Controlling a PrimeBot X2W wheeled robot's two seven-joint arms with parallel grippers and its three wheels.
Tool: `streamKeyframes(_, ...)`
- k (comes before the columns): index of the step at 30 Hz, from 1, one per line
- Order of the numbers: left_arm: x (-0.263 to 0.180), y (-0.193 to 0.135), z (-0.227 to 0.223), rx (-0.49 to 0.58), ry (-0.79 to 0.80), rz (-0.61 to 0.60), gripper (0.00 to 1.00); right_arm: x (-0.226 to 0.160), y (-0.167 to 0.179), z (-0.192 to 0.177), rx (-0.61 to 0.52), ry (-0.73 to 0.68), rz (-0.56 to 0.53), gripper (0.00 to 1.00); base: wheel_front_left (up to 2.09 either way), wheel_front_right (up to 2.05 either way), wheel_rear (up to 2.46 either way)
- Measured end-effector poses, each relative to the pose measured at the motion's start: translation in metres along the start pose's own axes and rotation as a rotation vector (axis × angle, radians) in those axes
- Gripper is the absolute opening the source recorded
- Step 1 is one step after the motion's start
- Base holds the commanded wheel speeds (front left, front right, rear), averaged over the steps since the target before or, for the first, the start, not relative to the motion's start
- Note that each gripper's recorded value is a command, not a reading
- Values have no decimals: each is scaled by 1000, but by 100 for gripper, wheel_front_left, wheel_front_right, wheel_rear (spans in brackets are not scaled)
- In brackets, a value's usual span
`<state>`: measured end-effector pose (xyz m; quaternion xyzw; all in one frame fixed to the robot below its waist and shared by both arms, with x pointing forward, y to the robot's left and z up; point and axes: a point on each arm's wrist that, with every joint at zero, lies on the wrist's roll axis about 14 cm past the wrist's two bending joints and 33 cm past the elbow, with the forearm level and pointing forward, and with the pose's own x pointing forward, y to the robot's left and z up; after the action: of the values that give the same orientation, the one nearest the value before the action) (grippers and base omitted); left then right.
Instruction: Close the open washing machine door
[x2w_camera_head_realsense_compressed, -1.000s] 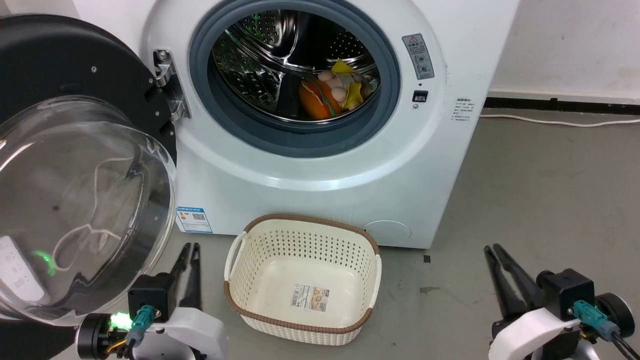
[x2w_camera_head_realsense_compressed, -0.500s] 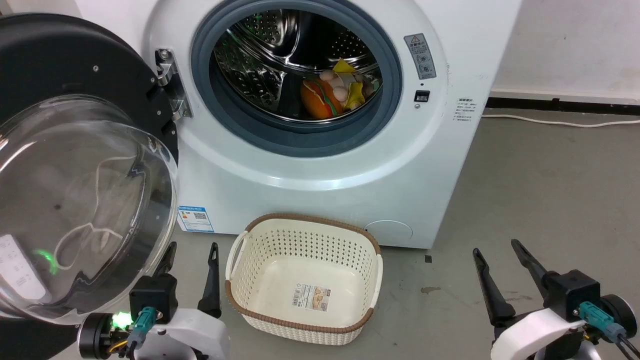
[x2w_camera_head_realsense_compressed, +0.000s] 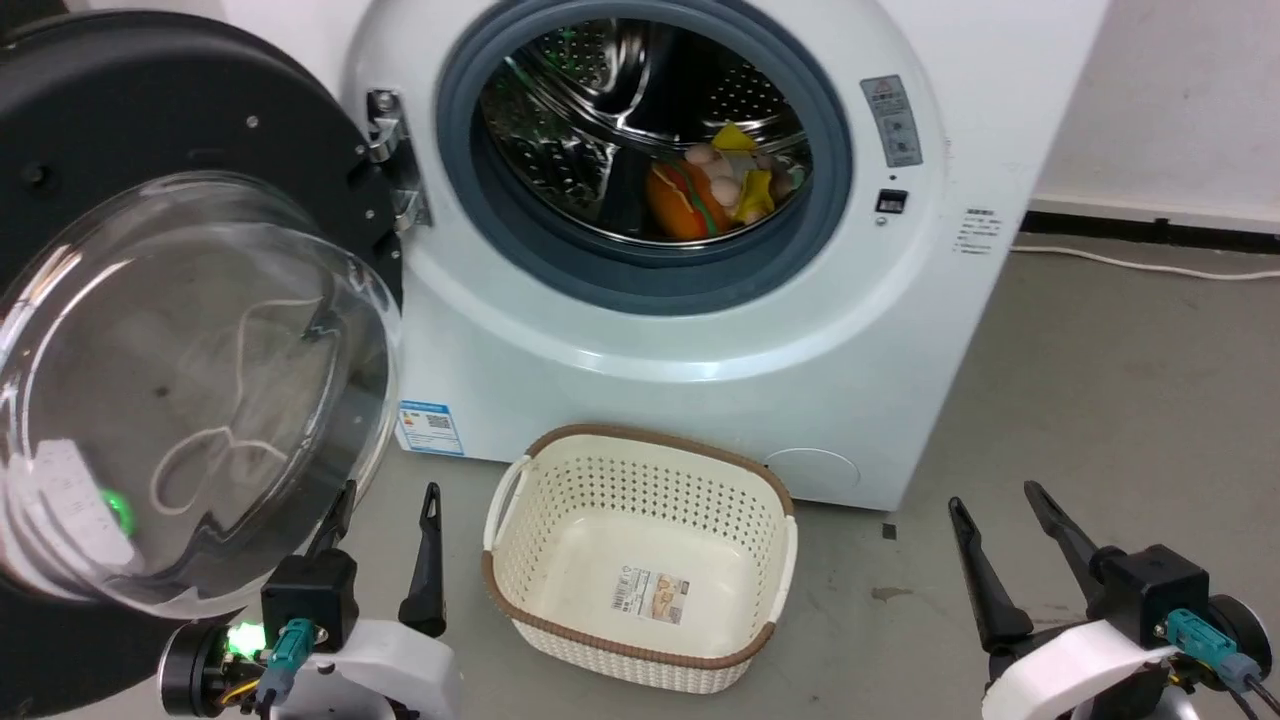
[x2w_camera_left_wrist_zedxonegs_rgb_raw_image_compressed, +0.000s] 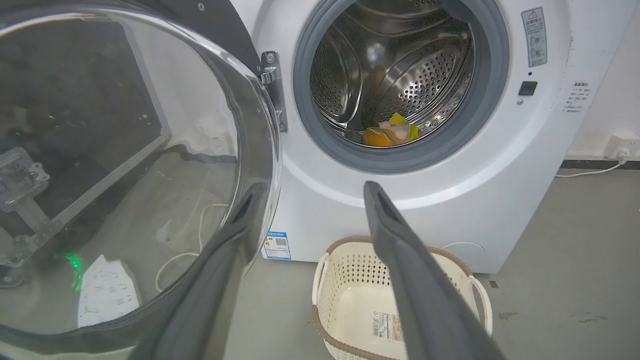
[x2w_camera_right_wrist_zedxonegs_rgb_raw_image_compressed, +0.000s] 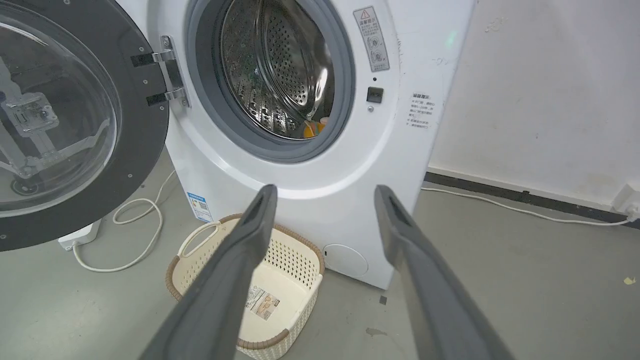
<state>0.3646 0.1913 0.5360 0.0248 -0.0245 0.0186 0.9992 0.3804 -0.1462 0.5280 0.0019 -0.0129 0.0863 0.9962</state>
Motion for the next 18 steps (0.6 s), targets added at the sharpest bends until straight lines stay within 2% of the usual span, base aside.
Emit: streamKeyframes(18,-25,42,5,16,-33,125,100,21,50,-5,25,-5,151,100,0,0,0)
